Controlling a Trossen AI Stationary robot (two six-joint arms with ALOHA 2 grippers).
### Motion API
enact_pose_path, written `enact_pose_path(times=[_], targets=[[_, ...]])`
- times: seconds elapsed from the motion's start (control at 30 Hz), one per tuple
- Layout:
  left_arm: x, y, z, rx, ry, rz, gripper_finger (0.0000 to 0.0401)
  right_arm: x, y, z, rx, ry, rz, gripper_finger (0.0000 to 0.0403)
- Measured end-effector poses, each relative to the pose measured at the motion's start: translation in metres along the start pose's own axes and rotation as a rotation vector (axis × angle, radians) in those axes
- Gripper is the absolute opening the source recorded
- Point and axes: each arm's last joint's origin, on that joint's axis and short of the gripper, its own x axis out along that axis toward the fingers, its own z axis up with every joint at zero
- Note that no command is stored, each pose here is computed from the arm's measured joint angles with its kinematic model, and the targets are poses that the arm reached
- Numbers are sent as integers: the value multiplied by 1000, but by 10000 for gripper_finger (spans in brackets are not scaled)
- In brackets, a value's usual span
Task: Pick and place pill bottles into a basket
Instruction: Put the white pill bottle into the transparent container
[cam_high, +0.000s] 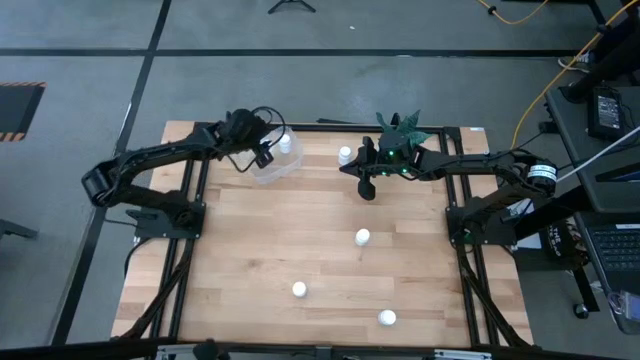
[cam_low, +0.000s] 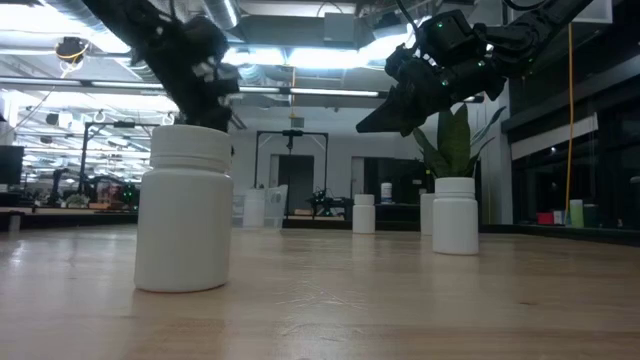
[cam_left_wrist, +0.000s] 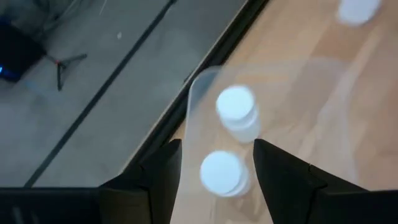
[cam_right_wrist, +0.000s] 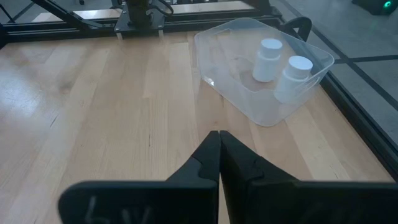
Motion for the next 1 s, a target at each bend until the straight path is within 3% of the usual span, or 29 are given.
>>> enact_pose_path(times=[0.27,0.57,0.8,1.0], targets=[[-55,-9,13,21,-225,-57,192,0,0,0,0,0,0,7],[-122,-30,12,106,-493,-361,179,0,0,0,0,0,0,7],[-145,-42,-10,105,-403,-470,144,0,0,0,0,0,0,7],[-133,-68,-27,101,-341,-543,95,0,0,1,-3,-7,-1,7]])
